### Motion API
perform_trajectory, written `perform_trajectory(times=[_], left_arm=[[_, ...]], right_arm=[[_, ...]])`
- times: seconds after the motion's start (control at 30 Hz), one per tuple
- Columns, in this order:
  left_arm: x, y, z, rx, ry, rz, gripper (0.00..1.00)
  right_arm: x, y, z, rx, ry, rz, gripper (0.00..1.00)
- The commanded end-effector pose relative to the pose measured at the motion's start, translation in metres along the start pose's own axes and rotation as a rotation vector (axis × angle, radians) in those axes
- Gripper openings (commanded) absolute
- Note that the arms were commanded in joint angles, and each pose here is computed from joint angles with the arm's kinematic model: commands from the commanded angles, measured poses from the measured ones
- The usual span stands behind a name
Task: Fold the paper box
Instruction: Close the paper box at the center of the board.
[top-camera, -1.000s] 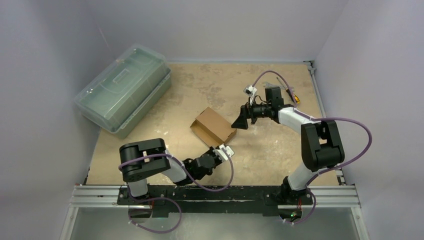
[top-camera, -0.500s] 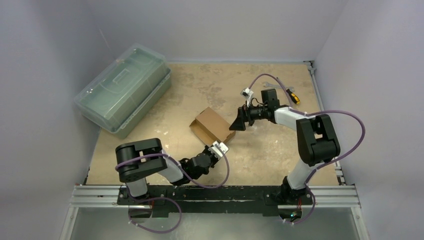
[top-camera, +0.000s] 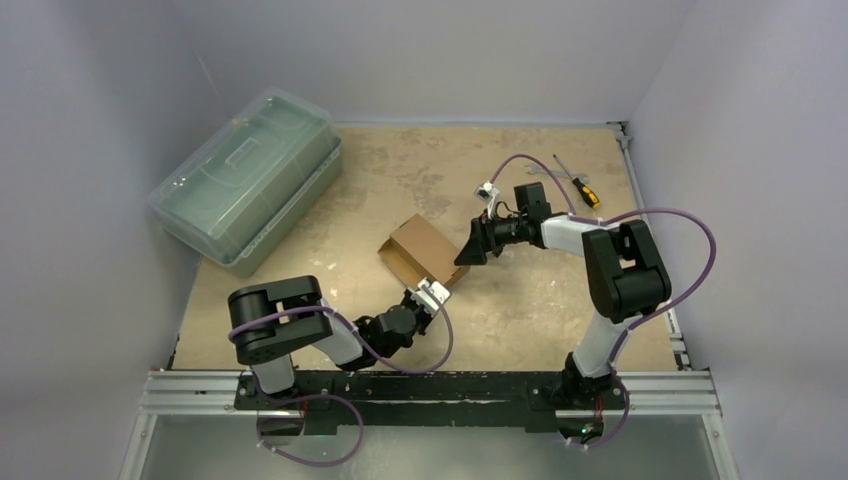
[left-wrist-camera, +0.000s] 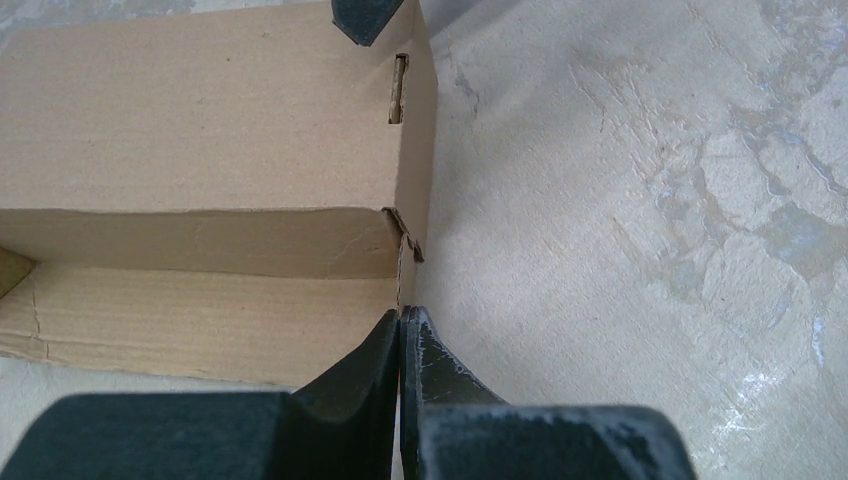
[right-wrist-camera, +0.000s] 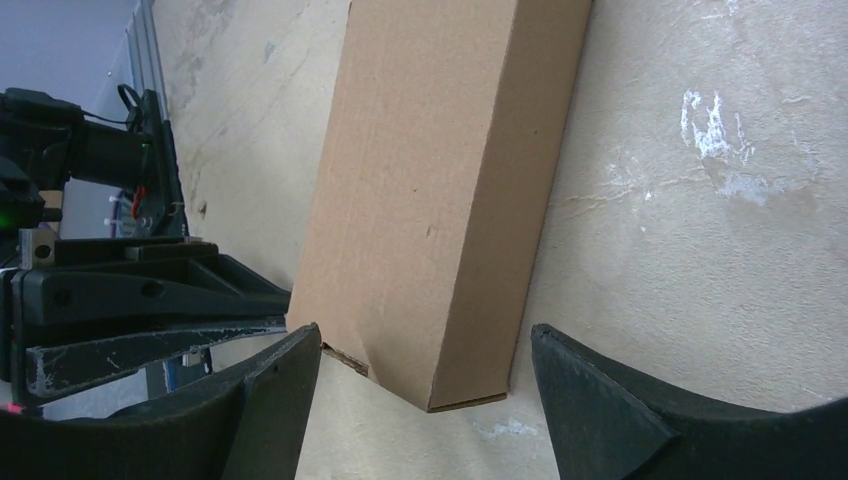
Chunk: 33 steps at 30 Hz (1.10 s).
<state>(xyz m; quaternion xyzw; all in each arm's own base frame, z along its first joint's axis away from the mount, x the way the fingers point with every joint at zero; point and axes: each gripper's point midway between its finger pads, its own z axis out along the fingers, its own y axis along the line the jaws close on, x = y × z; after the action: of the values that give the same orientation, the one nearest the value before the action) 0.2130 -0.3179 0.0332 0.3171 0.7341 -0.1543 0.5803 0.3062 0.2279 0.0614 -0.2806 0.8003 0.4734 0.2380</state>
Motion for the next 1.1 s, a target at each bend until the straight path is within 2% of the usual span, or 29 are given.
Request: perform_trajectory(times=[0.0, 0.27, 0.7, 1.07], left_arm=[[-0.019, 0.001, -0.002, 0.007, -0.071, -0.081, 0.0], [-0.023, 0.001, -0.001, 0.011, -0.078, -0.107, 0.0], [-0.028, 0.0, 0.006, 0.012, -0.042, -0.131, 0.0], [-0.027, 0.0, 0.013, 0.026, -0.008, -0.178, 0.0]], right_arm=[[-0.005, 0.0, 0.0, 0.009, -0.013, -0.013, 0.78], [-0.005, -0.001, 0.001, 0.015, -0.01, -0.012, 0.72], [-0.003, 0.001, 0.003, 0.01, 0.004, -0.027, 0.69], [0.0, -0.003, 0.006, 0.036, 0.023, -0.035, 0.59]])
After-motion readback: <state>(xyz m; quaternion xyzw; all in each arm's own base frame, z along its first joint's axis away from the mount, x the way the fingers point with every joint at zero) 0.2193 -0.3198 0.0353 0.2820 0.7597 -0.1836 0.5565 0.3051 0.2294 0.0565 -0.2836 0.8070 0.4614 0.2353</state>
